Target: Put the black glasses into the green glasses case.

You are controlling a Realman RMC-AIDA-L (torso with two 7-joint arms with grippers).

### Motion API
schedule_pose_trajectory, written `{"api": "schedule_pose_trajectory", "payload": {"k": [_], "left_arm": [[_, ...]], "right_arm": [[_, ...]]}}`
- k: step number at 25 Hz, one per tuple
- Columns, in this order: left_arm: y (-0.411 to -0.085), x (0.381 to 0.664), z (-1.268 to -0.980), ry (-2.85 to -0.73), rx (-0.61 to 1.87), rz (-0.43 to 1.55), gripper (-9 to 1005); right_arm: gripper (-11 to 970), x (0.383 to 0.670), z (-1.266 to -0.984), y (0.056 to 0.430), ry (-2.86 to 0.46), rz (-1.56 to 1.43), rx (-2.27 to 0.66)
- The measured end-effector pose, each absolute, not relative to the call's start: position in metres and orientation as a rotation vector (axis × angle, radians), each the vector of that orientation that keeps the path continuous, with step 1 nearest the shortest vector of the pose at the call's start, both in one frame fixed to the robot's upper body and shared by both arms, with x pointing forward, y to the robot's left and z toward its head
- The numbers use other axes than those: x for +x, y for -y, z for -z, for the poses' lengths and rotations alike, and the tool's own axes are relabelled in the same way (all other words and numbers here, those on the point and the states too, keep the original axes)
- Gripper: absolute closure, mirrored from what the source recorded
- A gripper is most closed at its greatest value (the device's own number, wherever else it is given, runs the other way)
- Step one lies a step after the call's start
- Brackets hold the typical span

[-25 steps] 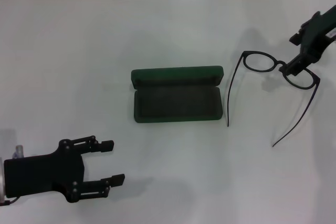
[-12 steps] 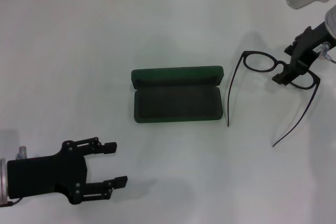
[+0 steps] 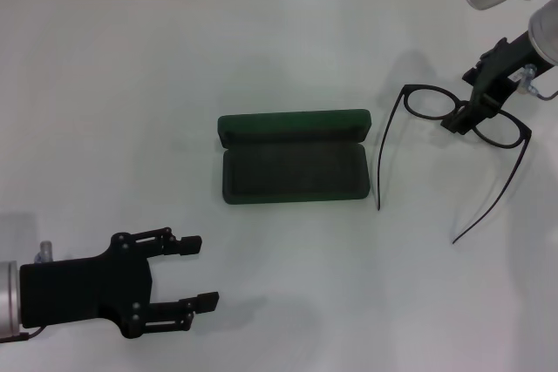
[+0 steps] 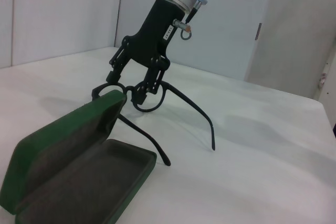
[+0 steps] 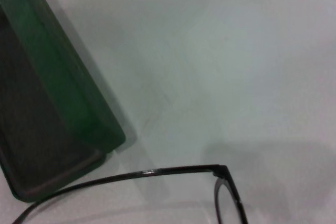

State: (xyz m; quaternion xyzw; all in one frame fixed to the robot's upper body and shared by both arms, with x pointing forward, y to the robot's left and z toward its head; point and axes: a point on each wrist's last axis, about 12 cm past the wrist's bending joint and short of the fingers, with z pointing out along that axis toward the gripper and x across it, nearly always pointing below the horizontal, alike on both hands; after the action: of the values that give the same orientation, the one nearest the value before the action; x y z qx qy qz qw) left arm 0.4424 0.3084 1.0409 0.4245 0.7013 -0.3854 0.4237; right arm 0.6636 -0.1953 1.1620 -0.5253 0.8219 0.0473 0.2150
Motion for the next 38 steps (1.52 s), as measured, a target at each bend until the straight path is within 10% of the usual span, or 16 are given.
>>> {"api": "schedule_pose_trajectory", "payload": {"k": [14,30,38], "left_arm": [[-0.309,0.444,-1.042,-1.754,1.07,0.956,230],[-0.308,0.447,-1.043,-1.747,1.076,0.956,230],[-0.307,0.447,-1.043,-1.746,1.075,0.958,231]], "right_arm": [[125,0.665,-1.16,0.189,-2.329,-0.152,-1.469],[827,0.666,-1.163,0.195,-2.348,-0.151,-1.462],[914,0.666,-1.169,0.2,-2.358,-0.154,-1.461]]}}
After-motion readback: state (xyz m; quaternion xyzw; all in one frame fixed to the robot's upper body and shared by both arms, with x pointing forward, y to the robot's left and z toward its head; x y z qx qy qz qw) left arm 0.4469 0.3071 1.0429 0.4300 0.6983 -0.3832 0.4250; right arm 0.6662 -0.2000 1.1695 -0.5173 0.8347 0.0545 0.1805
